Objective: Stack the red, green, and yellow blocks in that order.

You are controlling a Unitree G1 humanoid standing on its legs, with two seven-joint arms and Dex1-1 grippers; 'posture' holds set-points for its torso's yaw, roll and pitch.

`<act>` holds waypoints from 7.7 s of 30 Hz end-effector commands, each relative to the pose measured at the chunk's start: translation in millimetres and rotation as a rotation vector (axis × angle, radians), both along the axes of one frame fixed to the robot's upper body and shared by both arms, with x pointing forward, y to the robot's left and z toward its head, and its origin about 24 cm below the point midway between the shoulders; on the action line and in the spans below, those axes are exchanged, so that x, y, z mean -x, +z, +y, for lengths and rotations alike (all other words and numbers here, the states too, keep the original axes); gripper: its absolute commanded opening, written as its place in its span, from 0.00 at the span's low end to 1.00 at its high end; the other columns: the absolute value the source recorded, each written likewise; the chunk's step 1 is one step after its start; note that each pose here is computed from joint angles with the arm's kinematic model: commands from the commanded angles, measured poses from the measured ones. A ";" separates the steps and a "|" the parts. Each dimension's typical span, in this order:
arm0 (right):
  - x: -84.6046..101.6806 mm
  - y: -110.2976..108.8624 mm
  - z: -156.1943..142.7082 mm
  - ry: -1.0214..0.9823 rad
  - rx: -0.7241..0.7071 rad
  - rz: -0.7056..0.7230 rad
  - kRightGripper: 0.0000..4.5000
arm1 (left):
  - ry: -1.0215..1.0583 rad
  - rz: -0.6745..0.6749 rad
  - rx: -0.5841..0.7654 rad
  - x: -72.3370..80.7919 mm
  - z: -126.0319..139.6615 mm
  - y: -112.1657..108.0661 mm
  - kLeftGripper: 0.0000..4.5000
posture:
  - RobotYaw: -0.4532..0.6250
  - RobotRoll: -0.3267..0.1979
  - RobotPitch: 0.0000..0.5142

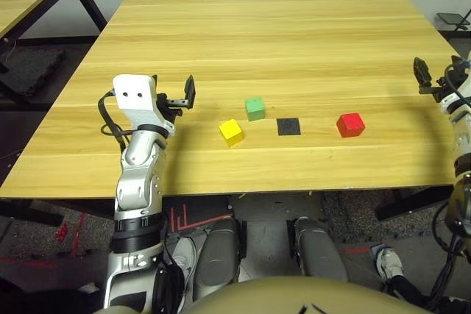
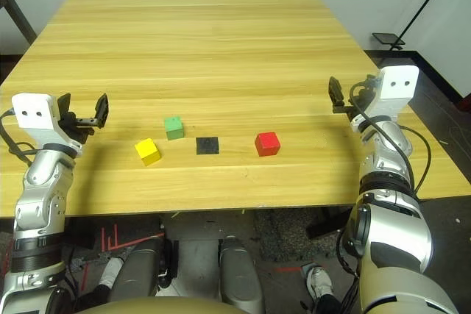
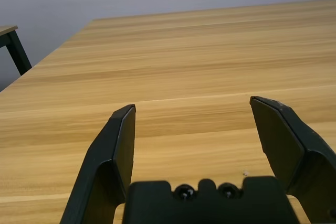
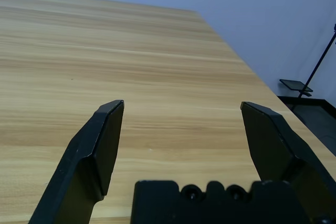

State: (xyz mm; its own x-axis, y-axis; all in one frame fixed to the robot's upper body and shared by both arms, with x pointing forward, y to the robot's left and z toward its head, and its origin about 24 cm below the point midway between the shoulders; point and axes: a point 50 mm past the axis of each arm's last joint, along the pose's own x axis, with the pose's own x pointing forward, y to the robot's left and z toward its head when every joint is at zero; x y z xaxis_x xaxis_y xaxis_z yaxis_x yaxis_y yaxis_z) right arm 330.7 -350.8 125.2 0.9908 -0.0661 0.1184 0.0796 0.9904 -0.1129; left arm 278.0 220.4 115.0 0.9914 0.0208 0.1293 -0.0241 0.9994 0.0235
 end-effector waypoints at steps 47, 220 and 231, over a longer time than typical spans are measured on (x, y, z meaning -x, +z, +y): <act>-22.0 9.4 123.2 1.367 0.840 0.759 0.87 | -0.855 0.080 -0.147 8.1 -73.5 66.2 1.00 | 0.76 0.34 0.14; 31.1 49.3 115.3 1.111 0.191 0.545 1.00 | -1.438 0.499 -0.550 -83.3 -163.8 17.0 0.75 | 0.49 0.54 0.13; 27.2 52.9 107.6 1.103 0.200 0.554 1.00 | -1.145 0.499 -0.467 -34.4 -96.4 66.9 0.99 | 0.57 0.52 0.12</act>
State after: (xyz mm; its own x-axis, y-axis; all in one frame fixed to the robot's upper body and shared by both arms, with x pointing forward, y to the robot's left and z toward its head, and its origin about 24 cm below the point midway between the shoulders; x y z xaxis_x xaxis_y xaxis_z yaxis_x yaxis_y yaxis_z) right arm 302.5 -241.5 175.0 0.4255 0.8037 -0.4160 -0.8855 0.4646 -0.0082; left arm 323.5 123.5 178.2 0.3486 -0.8057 -0.4789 0.9368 0.3152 0.1516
